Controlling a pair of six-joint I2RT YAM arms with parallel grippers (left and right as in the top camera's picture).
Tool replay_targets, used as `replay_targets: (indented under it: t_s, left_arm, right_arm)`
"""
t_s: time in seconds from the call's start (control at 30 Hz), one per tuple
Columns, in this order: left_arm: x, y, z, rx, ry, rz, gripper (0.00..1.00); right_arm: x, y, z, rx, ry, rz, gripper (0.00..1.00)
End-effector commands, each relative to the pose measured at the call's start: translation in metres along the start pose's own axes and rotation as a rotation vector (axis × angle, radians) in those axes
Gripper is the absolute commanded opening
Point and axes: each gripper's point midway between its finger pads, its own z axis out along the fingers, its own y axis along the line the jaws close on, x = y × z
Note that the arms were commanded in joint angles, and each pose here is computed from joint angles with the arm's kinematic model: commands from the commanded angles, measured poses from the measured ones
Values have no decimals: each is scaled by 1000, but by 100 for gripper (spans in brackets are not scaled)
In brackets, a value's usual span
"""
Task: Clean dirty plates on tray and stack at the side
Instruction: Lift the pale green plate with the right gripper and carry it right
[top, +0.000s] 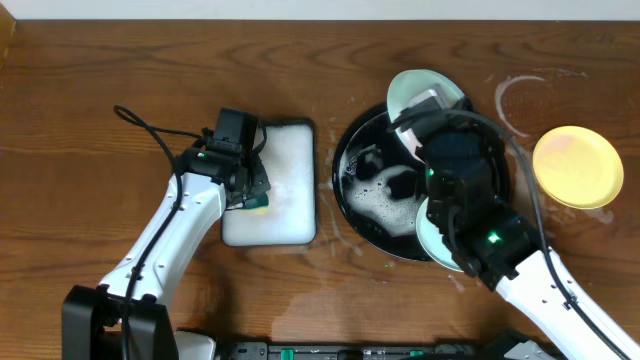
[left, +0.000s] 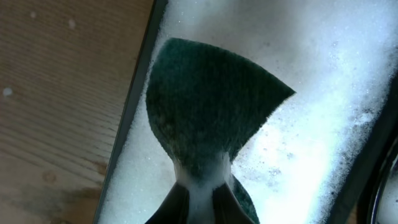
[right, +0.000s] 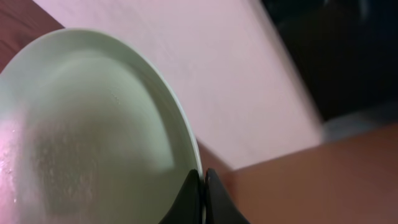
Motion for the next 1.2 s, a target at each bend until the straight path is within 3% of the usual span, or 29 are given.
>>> replay_targets:
  t_s: [0.0,0.2,0.57,1.03,1.17]
  left_arm:
    - [3,0,1,6,16,13,8]
    - [5,1,1,2,22,14,8]
    - [5,2,1,0,25,14,8]
    - [6,2,1,-2,27,14,8]
    - [6,3,1,-3,28,15,8]
  right_arm:
    - [-20,-13,-12,49,-42,-247,1]
    - [-40,-11,-23,69,-108,-388,1]
    - [-42,-11,-24,70,-115,-387,1]
    - [-5,-27,0,79,3,-157,1]
    - [22,-7,22,-68,28,62,1]
